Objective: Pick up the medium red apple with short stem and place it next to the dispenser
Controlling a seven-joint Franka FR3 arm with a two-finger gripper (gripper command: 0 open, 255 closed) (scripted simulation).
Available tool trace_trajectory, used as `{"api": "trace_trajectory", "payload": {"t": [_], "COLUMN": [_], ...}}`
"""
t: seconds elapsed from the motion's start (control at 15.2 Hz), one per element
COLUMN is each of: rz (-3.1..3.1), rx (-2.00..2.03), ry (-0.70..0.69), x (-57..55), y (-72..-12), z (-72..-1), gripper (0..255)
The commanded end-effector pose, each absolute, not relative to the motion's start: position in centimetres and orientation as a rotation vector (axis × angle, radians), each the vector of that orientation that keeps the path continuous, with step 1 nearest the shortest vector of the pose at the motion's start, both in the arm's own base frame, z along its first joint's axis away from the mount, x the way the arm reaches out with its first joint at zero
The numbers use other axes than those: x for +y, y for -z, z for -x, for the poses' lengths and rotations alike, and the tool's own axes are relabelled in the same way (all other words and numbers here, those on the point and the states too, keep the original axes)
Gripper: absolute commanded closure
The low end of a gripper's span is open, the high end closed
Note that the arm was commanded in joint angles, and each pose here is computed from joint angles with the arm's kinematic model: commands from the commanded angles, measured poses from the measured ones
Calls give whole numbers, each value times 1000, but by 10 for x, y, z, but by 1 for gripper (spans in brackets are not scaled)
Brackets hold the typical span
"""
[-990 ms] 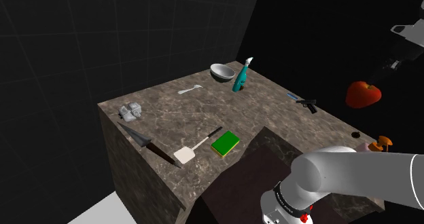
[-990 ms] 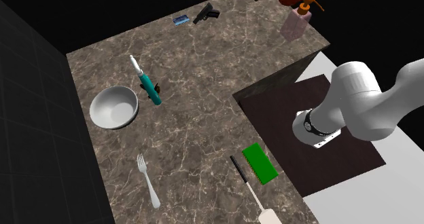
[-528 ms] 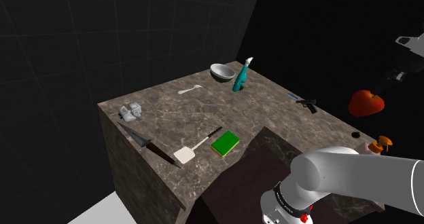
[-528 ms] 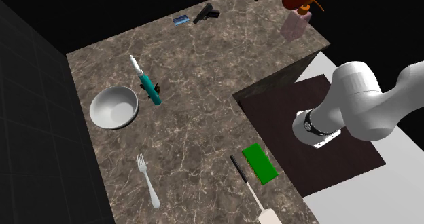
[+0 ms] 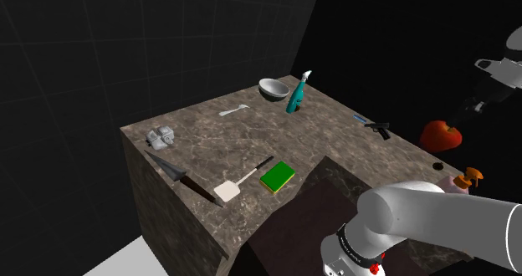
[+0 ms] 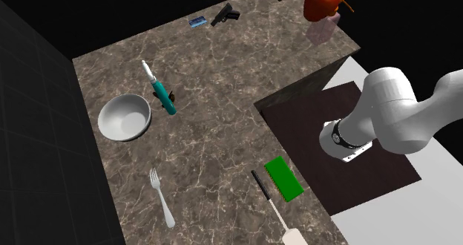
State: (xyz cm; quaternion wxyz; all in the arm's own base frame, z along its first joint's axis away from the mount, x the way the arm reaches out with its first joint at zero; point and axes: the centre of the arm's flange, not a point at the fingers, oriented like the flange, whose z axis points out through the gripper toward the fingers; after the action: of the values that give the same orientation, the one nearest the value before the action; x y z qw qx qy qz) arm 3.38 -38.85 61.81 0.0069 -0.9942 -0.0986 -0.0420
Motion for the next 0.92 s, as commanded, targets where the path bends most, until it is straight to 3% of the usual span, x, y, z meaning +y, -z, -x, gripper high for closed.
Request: {"api": "trace_trajectory", "payload": {"t": [0.0, 0.86], "rz": [3110, 3110], "rx": [-309, -309], "ry": [132, 132], "x": [-389, -389], "y": [-608, -539], "z": [-34, -34], "gripper": [255, 255]}}
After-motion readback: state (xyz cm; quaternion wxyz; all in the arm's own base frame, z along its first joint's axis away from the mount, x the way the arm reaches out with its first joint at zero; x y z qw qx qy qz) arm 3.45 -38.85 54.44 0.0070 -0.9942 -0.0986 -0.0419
